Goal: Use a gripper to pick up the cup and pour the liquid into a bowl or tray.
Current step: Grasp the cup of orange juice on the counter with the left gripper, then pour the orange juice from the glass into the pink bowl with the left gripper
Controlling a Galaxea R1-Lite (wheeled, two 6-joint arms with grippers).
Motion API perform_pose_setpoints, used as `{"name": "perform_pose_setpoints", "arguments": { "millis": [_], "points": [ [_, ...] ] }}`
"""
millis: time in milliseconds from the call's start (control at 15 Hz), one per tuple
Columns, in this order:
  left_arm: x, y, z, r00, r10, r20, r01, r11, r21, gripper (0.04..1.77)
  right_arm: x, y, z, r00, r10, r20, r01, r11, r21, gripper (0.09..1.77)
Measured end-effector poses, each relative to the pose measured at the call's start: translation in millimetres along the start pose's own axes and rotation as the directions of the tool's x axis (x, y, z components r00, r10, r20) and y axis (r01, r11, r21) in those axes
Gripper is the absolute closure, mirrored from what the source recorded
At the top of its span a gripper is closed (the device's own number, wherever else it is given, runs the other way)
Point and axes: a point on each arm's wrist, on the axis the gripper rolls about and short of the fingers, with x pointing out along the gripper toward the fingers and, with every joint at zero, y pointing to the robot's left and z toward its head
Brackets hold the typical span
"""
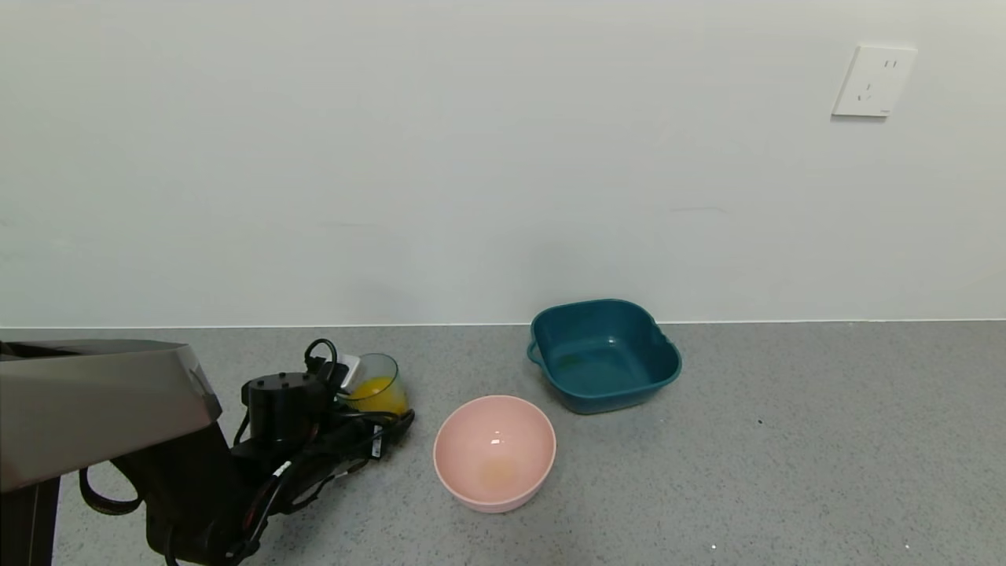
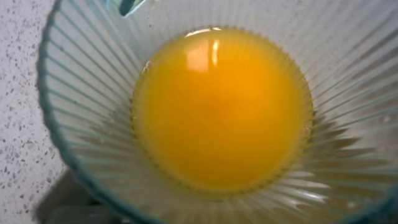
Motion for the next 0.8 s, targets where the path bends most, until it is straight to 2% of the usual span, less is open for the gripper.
{"name": "perform_pose_setpoints", "arguments": {
  "millis": [67,133,800],
  "points": [
    [0.2,0.0,-0.4,1.0,0.001,-0.002,-0.001,1.0,-0.001,0.45,0.0,0.0,0.0,1.0,0.0,0.0,0.0,1.0,0.0,0.15],
    [0.3,0.0,-0.4,1.0,0.002,-0.002,-0.002,1.0,-0.002,0.5,0.0,0.0,0.0,1.0,0.0,0.0,0.0,1.0,0.0,0.15],
    [-5.4,2.2,6.9,1.0,0.005,0.011,-0.005,1.0,0.003,0.54,0.0,0.0,0.0,1.0,0.0,0.0,0.0,1.0,0.0,0.15]
  ]
}}
